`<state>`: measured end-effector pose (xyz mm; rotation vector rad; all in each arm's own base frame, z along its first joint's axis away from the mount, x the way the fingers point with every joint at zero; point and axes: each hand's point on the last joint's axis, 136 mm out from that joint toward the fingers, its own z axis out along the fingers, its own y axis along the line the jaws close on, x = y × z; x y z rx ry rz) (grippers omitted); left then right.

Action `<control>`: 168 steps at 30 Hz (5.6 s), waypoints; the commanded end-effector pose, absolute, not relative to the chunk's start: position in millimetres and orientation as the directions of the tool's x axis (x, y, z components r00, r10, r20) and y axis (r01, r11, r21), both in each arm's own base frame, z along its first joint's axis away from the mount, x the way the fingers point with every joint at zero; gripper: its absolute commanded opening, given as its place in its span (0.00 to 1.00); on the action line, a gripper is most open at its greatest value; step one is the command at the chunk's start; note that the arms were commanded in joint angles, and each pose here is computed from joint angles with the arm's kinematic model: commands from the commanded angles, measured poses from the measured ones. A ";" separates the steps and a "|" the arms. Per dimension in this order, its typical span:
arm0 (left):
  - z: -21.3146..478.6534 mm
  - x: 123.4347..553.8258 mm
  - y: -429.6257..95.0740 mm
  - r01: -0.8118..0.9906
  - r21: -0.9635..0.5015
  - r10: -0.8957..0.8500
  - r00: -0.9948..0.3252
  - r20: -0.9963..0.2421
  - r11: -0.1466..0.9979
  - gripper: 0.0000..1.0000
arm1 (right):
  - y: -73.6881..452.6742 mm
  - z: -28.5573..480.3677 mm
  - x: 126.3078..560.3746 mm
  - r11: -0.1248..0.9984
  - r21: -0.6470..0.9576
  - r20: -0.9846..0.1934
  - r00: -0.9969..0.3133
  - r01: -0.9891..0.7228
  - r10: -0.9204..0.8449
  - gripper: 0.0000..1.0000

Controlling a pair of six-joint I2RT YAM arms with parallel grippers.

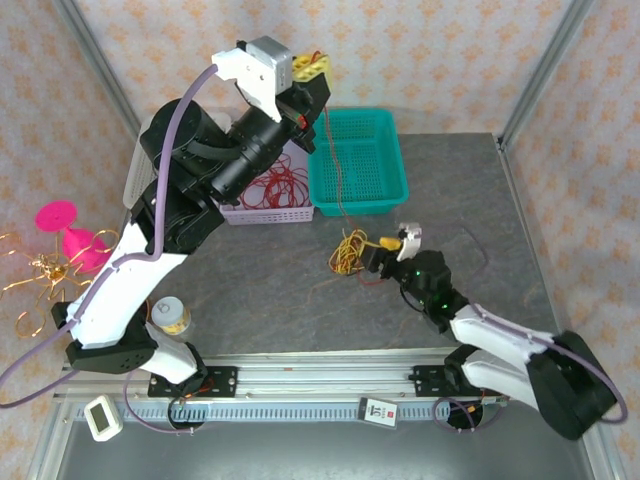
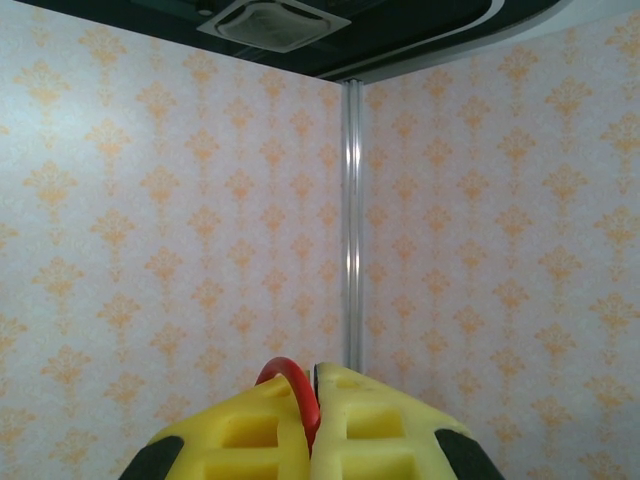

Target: Untangle the cables

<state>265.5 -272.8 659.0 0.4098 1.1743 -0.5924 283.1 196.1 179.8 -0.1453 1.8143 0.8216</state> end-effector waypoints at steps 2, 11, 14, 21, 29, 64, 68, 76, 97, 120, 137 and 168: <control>661.1 255.3 -277.7 0.676 0.002 -0.241 0.265 -0.934 0.737 0.00 | 223.8 236.7 265.4 0.662 0.284 -0.953 -0.279 -0.693 0.117 0.74; 664.0 245.4 -271.6 0.698 -0.014 -0.264 0.252 -0.931 0.716 0.00 | 245.9 241.4 339.5 0.758 0.131 -0.985 -0.171 -0.639 0.026 0.73; 670.4 238.5 -265.1 0.703 -0.015 -0.278 0.261 -0.924 0.711 0.00 | 247.9 231.2 360.1 0.777 0.161 -0.981 -0.182 -0.609 0.061 0.69; 681.7 224.4 -261.4 0.736 0.001 -0.304 0.281 -0.910 0.677 0.00 | 257.3 206.8 388.1 0.785 0.273 -0.957 -0.236 -0.556 0.166 0.54; 667.5 238.1 -237.0 0.629 -0.045 -0.279 0.279 -0.919 0.776 0.00 | 247.4 241.3 374.7 0.775 0.300 -0.953 -0.200 -0.556 0.225 0.13; 298.8 260.5 -281.2 0.731 -0.153 0.153 -0.334 -0.930 0.665 0.98 | 211.6 260.8 322.5 0.816 -0.063 -0.981 -0.112 -0.574 -0.155 0.00; 296.1 250.2 -312.9 0.827 -0.207 0.153 -0.330 -0.931 0.523 0.83 | 218.8 259.7 322.5 0.799 -0.036 -0.983 -0.123 -0.600 -0.137 0.00; 273.4 295.1 -327.0 0.799 -0.130 0.214 -0.308 -0.927 0.587 0.72 | 220.0 266.0 317.3 0.790 -0.011 -0.988 -0.118 -0.614 -0.105 0.00; 272.3 324.7 -333.8 0.820 0.010 0.217 -0.139 -0.966 0.572 0.00 | 226.4 260.0 313.6 0.766 0.044 -0.988 -0.144 -0.641 -0.064 0.00; 492.7 249.2 -283.0 0.789 0.100 -0.030 0.149 -0.988 0.606 0.00 | 223.1 98.4 341.1 0.843 0.377 -0.865 -0.472 -0.384 0.172 0.25; 631.8 258.6 -214.3 0.499 0.156 -0.076 0.413 -0.907 0.853 0.00 | 204.6 56.0 338.3 0.897 0.352 -0.820 -0.550 -0.267 0.158 0.41; 501.6 554.3 -94.0 0.203 -0.090 -0.117 0.128 -0.985 0.975 0.00 | 187.6 115.7 311.0 0.882 0.380 -0.831 -0.521 -0.277 0.195 0.47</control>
